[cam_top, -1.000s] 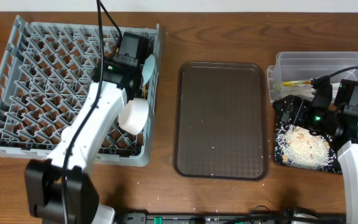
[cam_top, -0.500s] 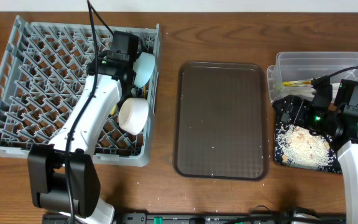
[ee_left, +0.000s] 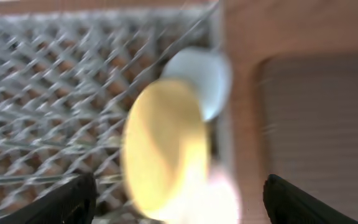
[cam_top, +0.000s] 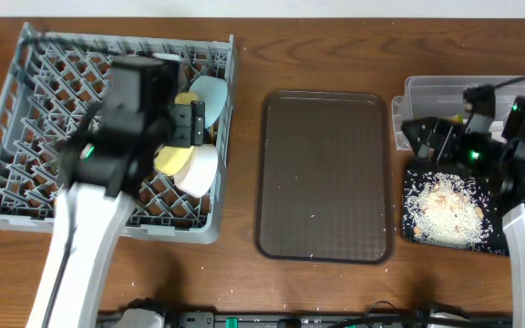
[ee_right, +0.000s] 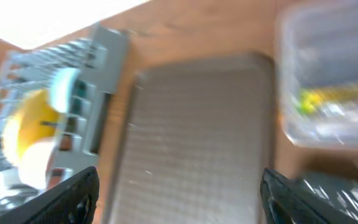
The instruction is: Sort waste into correct bins and load items into the dishwasher
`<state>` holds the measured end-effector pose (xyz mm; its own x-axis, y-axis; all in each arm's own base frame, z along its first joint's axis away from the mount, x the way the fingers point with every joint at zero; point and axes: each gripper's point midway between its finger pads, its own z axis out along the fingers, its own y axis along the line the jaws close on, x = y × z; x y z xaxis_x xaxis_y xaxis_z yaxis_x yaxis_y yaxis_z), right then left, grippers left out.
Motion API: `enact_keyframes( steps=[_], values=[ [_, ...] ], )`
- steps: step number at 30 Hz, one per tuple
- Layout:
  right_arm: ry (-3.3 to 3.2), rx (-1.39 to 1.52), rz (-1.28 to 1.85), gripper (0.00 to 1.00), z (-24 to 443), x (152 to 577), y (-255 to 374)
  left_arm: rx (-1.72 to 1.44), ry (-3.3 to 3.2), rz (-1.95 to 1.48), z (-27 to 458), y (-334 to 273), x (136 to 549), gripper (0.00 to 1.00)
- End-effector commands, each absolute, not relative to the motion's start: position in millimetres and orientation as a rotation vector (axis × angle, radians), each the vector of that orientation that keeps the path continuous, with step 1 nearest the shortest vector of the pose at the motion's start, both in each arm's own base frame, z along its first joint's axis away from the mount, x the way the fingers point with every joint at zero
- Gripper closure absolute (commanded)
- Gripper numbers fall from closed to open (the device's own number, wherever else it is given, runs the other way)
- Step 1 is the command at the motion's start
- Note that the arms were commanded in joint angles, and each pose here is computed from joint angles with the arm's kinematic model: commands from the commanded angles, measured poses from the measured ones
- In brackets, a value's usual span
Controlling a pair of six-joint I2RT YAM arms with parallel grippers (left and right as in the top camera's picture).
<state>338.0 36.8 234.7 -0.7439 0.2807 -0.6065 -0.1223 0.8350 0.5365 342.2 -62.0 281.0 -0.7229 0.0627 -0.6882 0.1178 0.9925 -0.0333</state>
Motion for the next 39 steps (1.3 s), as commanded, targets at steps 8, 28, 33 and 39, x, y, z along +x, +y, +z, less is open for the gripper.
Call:
enact_keyframes(
  steps=[8,28,33,39],
  values=[
    [2.184,-0.272,0.921,0.01,278,314,123,0.061,2.274,-0.374,325,-86,312,0.06],
    [1.954,-0.785,0.718,0.01,300,269,145,0.060,2.281,-0.373,323,-86,313,0.05],
    [1.750,-0.943,0.411,0.01,307,257,130,0.060,2.282,-0.373,323,-86,313,0.05],
    [1.704,-0.908,0.295,0.01,269,227,116,0.060,2.282,-0.373,323,-86,313,0.05]
  ],
)
